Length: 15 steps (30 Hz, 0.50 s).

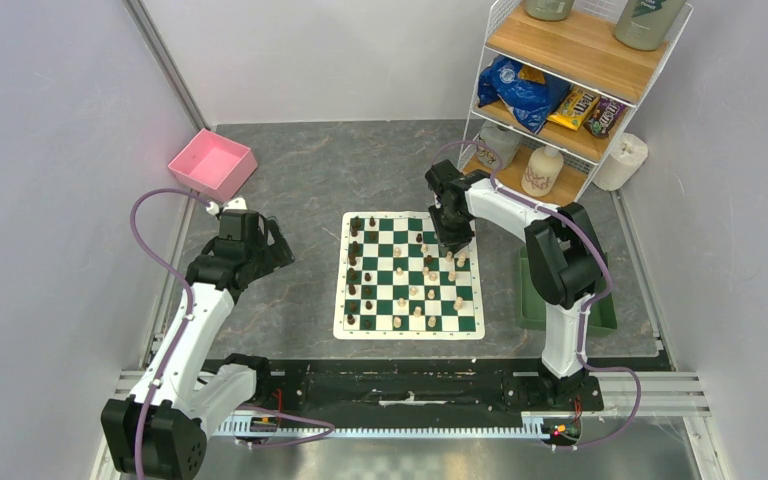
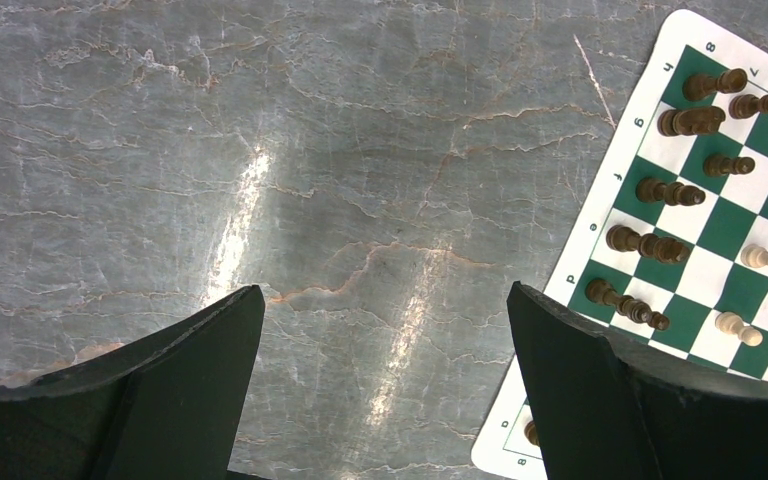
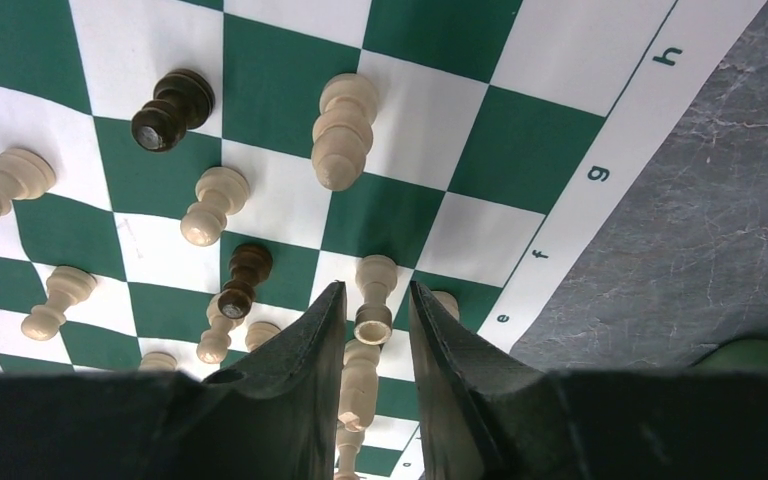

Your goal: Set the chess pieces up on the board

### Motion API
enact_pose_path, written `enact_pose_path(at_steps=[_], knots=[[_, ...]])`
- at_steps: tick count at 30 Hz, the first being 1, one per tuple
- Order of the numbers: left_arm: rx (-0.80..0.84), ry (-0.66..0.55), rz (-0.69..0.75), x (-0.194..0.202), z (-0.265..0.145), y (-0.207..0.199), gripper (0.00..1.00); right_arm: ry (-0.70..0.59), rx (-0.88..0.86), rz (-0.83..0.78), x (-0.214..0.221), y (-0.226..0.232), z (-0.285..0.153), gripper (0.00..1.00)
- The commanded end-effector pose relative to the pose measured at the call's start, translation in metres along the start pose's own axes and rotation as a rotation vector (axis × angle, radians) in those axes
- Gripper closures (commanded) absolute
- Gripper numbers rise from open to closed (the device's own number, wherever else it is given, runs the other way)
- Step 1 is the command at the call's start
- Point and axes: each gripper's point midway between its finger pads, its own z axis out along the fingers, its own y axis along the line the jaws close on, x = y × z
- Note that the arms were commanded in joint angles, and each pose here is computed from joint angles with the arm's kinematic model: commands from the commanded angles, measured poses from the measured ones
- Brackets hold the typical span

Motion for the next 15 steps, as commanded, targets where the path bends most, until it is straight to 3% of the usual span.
enact_pose_path(at_steps=[1, 6, 15], knots=[[0.014, -0.027, 0.019, -0.0122, -0.0032, -0.0047, 0.01, -0.024, -0.025, -0.006, -0.0102, 0.0057, -0.0074, 0.64], [0.017, -0.025, 0.018, -0.0120, -0.0032, -0.0052, 0.02, -0.019, -0.027, -0.004, -0.0086, 0.0062, -0.0072, 0.70], [0.016, -0.030, 0.016, -0.0124, -0.0040, -0.0047, 0.02, -0.015, -0.014, -0.010, -0.0080, 0.0036, -0.0103, 0.70]])
